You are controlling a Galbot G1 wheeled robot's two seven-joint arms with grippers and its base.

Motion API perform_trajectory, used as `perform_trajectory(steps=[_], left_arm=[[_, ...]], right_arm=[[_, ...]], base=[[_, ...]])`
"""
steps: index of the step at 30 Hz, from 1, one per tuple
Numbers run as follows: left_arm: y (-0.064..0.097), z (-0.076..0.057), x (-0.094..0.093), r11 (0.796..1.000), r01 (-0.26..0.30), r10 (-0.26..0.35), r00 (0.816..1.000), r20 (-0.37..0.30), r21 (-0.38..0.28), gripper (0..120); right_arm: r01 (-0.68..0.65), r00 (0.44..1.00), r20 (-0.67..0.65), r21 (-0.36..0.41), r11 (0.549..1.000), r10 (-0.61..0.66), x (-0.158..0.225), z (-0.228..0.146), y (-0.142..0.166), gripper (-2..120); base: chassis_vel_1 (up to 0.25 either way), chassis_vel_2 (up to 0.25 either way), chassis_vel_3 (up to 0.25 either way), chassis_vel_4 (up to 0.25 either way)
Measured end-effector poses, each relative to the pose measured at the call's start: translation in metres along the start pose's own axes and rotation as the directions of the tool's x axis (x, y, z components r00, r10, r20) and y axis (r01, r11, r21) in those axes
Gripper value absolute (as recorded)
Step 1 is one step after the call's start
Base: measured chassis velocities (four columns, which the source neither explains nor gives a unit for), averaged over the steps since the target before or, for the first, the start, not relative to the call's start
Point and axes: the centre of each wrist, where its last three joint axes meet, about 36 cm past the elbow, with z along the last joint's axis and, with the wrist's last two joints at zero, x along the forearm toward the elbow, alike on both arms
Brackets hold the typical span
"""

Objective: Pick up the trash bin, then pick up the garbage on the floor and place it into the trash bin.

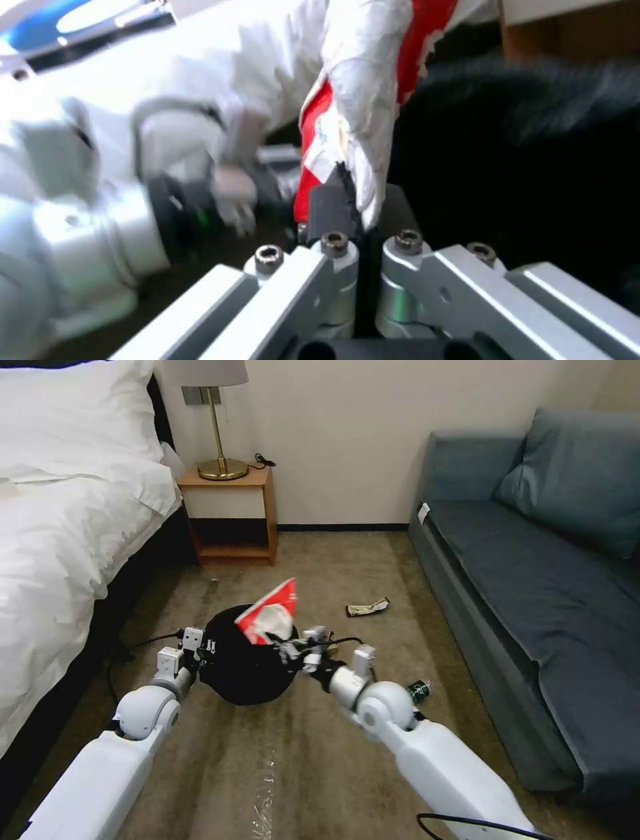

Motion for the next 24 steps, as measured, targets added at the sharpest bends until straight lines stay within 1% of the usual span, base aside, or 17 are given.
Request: perform_trajectory(steps=[1,2,3,4,5,7,8,10,13,15,16,18,19,21,22,23,24], left_arm=[[0.001,0.000,0.001,1.000,0.002,-0.002,1.000,0.001,0.001,1],[0.001,0.000,0.001,1.000,0.002,-0.002,1.000,0.001,0.001,1],[0.003,0.000,0.002,1.000,0.005,-0.005,1.000,0.001,0.000,1],[0.005,0.000,0.004,1.000,0.008,-0.008,1.000,-0.001,-0.003,1],[0.005,0.000,0.004,1.000,0.008,-0.008,1.000,-0.001,-0.003,1],[0.008,0.000,0.007,1.000,0.012,-0.012,1.000,0.000,-0.004,1],[0.008,0.000,0.007,1.000,0.012,-0.012,1.000,0.000,-0.004,1],[0.009,0.000,0.010,1.000,0.015,-0.015,1.000,0.000,-0.004,1],[0.010,0.001,0.010,1.000,0.015,-0.015,1.000,0.000,-0.004,1],[0.010,0.002,0.012,1.000,0.015,-0.015,1.000,-0.003,-0.009,1],[0.010,0.002,0.012,1.000,0.015,-0.015,1.000,-0.003,-0.009,1],[0.009,0.003,0.013,1.000,0.015,-0.015,1.000,-0.005,-0.012,1],[0.009,0.003,0.013,1.000,0.015,-0.015,1.000,-0.005,-0.012,1],[0.009,0.003,0.013,1.000,0.016,-0.016,1.000,-0.004,-0.013,1],[0.009,0.003,0.013,1.000,0.016,-0.016,1.000,-0.004,-0.013,1],[0.009,0.003,0.013,1.000,0.016,-0.016,1.000,-0.004,-0.013,1],[0.010,0.005,0.012,1.000,0.022,-0.022,1.000,-0.003,-0.014,1]], right_arm=[[-0.012,1.000,-0.022,0.012,1.000,0.012,-0.007,0.013,-0.002,0],[-0.012,1.000,-0.022,0.012,1.000,0.012,-0.007,0.013,-0.002,0],[-0.021,0.999,-0.036,0.022,1.000,0.022,-0.011,0.021,-0.005,0],[-0.033,0.998,-0.050,0.034,0.999,0.034,-0.016,0.032,-0.008,5],[-0.033,0.998,-0.050,0.034,0.999,0.034,-0.016,0.032,-0.008,5],[-0.041,0.997,-0.062,0.038,0.998,0.043,-0.021,0.039,-0.011,16],[-0.041,0.997,-0.062,0.038,0.998,0.043,-0.021,0.039,-0.011,16],[-0.038,0.997,-0.068,0.046,0.998,0.041,-0.025,0.040,-0.012,27],[-0.034,0.997,-0.069,0.048,0.998,0.038,-0.027,0.039,-0.011,30],[-0.025,0.997,-0.067,0.054,0.998,0.029,-0.031,0.036,-0.009,45],[-0.025,0.997,-0.067,0.054,0.998,0.029,-0.031,0.036,-0.009,45],[-0.023,0.997,-0.068,0.046,0.999,0.027,-0.032,0.033,-0.006,57],[-0.023,0.997,-0.068,0.046,0.999,0.027,-0.032,0.033,-0.006,57],[-0.031,0.997,-0.069,0.024,0.999,0.032,-0.029,0.030,-0.003,65],[-0.031,0.997,-0.069,0.024,0.999,0.032,-0.029,0.030,-0.003,65],[-0.033,0.997,-0.069,0.024,0.999,0.034,-0.028,0.030,-0.003,69],[-0.074,0.996,-0.057,0.029,0.997,0.075,-0.016,0.027,-0.015,83]], base=[[0.000,0.000,0.000,0.000],[0.000,0.000,0.000,0.000],[0.000,0.000,0.000,0.000],[0.000,0.000,0.000,0.000],[0.000,0.000,0.000,0.000],[0.000,0.000,0.000,0.000],[0.000,0.000,0.000,0.000],[0.000,0.000,0.000,0.000],[0.000,0.000,0.000,0.000],[0.000,0.000,0.000,0.000],[0.000,0.000,0.000,0.000],[0.000,0.000,0.000,0.000],[0.000,0.000,0.000,0.000],[0.000,0.000,0.000,0.000],[0.000,0.000,0.000,0.000],[0.000,0.000,0.000,0.000],[0.000,0.000,0.000,0.000]])
